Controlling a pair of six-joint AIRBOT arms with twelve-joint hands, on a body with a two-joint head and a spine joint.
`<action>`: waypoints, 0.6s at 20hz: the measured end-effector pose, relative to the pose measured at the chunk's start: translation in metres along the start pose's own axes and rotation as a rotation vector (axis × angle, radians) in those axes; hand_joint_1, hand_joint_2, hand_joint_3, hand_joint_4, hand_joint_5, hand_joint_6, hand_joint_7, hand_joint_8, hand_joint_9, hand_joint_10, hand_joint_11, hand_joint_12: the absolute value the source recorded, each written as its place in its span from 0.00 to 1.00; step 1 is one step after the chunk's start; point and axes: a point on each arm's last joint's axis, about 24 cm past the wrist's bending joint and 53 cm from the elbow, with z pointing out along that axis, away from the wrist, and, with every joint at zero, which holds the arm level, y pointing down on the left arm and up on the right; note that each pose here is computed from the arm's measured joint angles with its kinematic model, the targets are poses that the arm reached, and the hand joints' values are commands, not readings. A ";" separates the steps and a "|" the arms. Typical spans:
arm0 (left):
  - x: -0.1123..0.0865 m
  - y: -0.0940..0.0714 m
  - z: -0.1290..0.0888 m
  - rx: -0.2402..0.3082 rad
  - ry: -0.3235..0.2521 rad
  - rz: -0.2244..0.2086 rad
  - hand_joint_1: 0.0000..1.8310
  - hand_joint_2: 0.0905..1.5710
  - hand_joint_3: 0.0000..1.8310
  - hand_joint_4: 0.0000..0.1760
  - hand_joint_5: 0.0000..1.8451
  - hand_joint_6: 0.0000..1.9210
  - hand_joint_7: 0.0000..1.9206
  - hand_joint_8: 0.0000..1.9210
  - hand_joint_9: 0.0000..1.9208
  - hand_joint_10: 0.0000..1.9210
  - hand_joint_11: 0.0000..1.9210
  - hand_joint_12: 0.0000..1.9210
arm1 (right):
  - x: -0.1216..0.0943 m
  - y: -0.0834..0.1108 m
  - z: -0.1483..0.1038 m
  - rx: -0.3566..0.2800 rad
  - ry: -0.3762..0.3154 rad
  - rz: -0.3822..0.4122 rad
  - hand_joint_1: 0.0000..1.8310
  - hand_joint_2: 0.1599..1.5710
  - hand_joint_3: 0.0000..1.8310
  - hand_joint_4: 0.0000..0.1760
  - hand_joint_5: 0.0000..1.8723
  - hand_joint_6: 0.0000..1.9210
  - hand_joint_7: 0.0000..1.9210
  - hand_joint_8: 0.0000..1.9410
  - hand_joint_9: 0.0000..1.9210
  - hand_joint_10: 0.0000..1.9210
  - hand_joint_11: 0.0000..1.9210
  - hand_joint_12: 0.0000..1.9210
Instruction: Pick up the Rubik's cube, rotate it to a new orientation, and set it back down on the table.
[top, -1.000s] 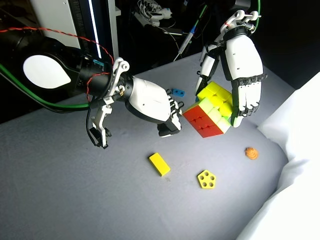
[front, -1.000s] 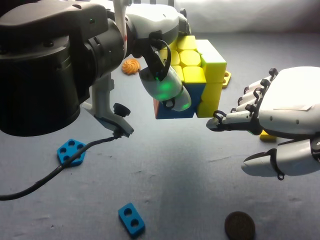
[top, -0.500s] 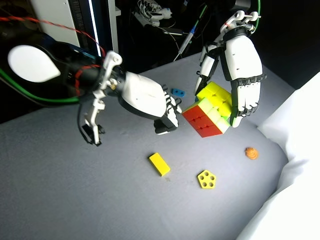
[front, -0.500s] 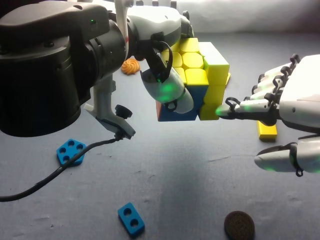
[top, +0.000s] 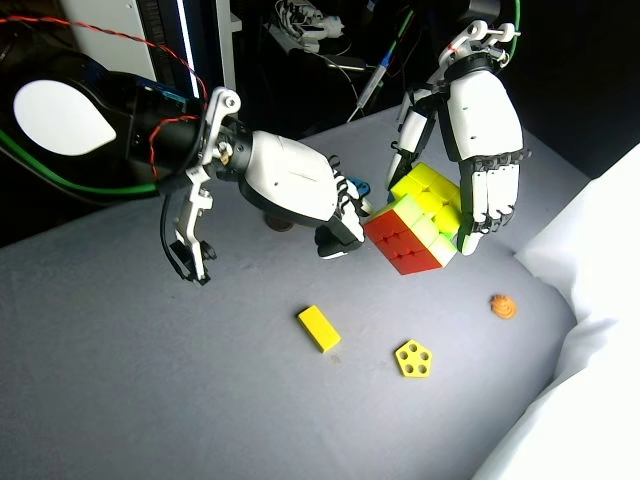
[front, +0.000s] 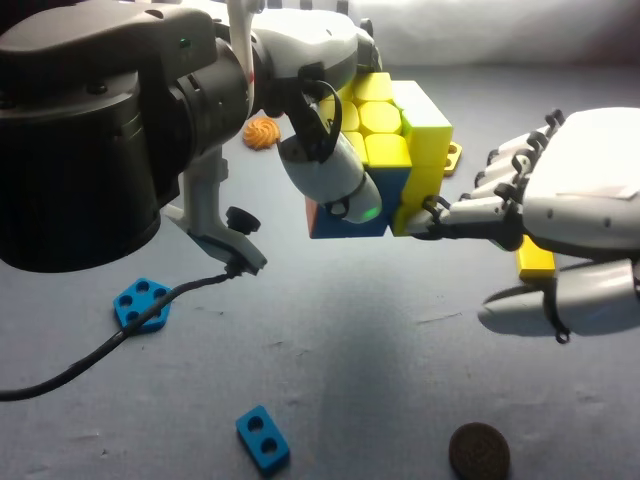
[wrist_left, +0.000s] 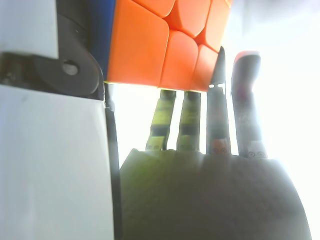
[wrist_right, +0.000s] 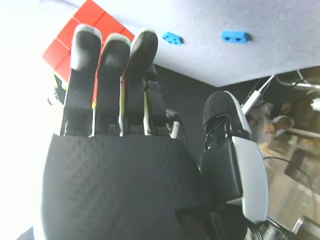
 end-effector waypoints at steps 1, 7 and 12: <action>-0.001 0.000 0.000 -0.001 -0.003 0.005 0.65 0.89 0.00 0.00 0.25 0.87 0.22 1.00 0.23 0.98 0.18 1.00 | 0.000 -0.002 0.002 0.003 0.002 0.003 0.01 0.80 0.00 0.00 0.13 0.00 0.27 0.75 0.24 0.98 0.22 1.00; -0.002 0.002 0.000 -0.009 -0.009 0.005 0.56 0.90 0.00 0.00 0.27 0.85 0.25 1.00 0.16 1.00 0.17 1.00 | -0.002 -0.007 0.004 0.016 -0.001 0.017 0.00 0.80 0.00 0.00 0.12 0.00 0.27 0.74 0.24 0.98 0.22 1.00; -0.004 0.003 0.000 -0.014 -0.013 0.005 0.57 0.89 0.00 0.00 0.29 0.84 0.24 1.00 0.16 1.00 0.17 1.00 | -0.004 -0.007 0.007 0.019 -0.006 0.025 0.01 0.80 0.00 0.00 0.12 0.00 0.27 0.74 0.25 0.98 0.23 1.00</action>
